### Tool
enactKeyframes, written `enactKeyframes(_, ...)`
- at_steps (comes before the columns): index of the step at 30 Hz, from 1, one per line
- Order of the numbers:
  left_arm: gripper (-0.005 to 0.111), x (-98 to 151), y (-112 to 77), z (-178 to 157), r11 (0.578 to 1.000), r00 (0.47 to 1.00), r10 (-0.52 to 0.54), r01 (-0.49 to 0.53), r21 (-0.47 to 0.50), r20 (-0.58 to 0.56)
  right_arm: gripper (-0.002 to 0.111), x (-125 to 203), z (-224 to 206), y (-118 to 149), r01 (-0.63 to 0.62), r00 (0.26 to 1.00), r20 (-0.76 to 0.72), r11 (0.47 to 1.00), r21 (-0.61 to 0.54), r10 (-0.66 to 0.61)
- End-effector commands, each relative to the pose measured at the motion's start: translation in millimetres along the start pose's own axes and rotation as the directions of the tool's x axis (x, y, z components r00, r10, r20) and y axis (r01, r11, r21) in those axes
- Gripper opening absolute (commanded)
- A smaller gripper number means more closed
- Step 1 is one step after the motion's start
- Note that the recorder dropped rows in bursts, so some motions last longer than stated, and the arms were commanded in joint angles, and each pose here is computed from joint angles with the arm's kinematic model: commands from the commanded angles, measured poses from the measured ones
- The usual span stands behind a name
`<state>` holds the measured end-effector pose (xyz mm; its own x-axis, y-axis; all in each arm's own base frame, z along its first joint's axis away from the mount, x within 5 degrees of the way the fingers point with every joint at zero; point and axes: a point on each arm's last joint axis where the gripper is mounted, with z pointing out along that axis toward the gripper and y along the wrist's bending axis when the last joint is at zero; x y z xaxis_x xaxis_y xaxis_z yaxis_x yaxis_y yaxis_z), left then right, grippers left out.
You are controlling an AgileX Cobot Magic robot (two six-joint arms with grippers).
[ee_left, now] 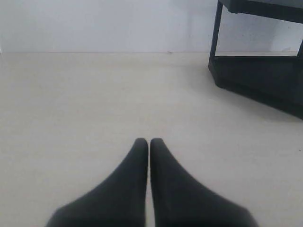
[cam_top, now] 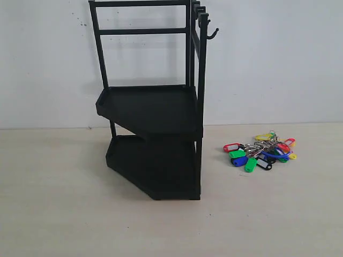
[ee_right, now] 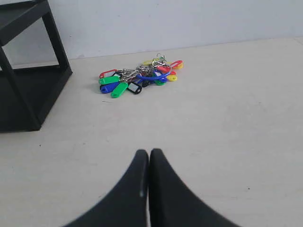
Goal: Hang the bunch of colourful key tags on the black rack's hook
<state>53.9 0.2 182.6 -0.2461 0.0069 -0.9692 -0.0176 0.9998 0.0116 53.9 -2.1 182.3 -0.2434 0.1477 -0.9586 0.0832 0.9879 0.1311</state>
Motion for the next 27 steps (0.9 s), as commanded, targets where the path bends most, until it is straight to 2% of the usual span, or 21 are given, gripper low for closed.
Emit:
enactKeyframes(1,0.004,-1.6,0.0,-0.3,1.000,1.000,-0.022,0.022,-0.001,0.016,0.000,-0.7,-0.4,-0.1,0.004,1.000,0.010,1.000,0.002,-0.004)
enactKeyframes(18,0.004,-1.6,0.0,-0.3,1.000,1.000,-0.022,0.022,-0.001,0.016,0.000,-0.7,-0.4,-0.1,0.004,1.000,0.010,1.000,0.002,-0.004)
enactKeyframes(27,0.004,-1.6,0.0,-0.3,1.000,1.000,-0.022,0.022,-0.001,0.016,0.000,-10.4,-1.0,0.7,0.005,0.993,0.116,1.000,-0.007,-0.004)
